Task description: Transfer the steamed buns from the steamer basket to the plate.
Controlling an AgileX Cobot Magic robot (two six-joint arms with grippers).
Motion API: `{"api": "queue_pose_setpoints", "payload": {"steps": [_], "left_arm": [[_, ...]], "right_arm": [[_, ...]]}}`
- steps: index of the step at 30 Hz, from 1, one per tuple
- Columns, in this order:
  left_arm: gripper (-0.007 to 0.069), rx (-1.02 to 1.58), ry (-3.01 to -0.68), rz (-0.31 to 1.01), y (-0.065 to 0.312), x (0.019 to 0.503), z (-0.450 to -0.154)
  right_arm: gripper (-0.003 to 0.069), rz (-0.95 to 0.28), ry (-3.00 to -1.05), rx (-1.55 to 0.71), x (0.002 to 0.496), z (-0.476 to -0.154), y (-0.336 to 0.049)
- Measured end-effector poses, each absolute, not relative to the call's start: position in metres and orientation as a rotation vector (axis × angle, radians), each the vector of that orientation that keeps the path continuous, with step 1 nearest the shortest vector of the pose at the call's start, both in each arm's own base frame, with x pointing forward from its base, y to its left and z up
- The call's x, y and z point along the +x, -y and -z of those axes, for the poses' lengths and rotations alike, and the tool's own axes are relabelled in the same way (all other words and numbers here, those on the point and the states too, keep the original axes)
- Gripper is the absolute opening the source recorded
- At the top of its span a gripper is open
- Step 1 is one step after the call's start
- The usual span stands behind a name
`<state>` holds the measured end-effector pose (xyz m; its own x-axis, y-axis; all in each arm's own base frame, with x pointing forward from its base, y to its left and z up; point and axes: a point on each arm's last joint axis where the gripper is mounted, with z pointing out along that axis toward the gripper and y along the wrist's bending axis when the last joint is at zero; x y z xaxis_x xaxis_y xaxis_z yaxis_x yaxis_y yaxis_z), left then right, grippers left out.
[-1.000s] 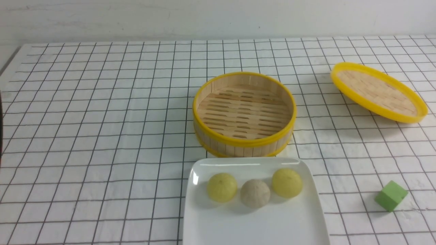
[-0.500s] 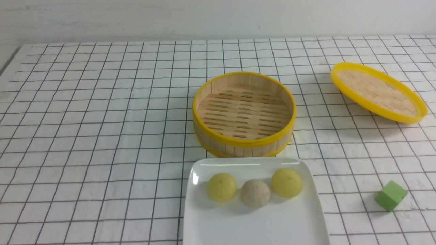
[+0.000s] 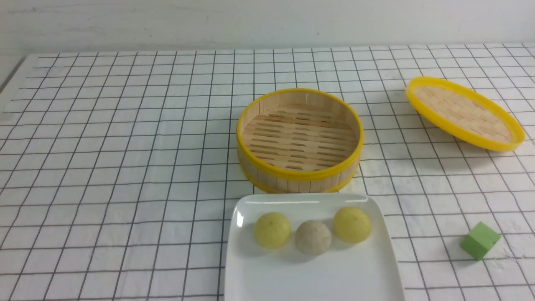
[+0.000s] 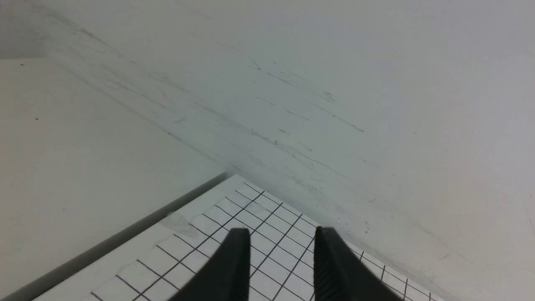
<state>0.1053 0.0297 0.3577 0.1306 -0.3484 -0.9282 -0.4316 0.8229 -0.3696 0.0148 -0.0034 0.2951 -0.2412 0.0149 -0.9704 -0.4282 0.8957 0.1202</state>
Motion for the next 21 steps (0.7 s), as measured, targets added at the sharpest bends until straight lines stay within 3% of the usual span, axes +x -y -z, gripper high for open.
{"api": "queue_pose_setpoints", "payload": {"steps": [5, 8, 15, 21], "left_arm": [[0.0246, -0.664, -1.473, -0.068, -0.030, 0.105, -0.358], [0.0246, -0.665, -1.473, -0.068, -0.030, 0.105, -0.357], [0.0246, -0.666, -1.473, -0.068, -0.030, 0.105, -0.357], [0.0246, -0.666, -1.473, -0.068, -0.030, 0.105, -0.357]], "right_arm": [[0.0009, -0.438, -1.751, -0.299, 0.022, -0.286, -0.001], [0.0012, -0.447, -1.708, -0.319, 0.034, -0.262, -0.011], [0.0017, -0.398, -1.637, -0.417, 0.050, -0.208, -0.025], [0.0026, -0.294, -1.682, -0.282, 0.054, -0.196, -0.018]]}}
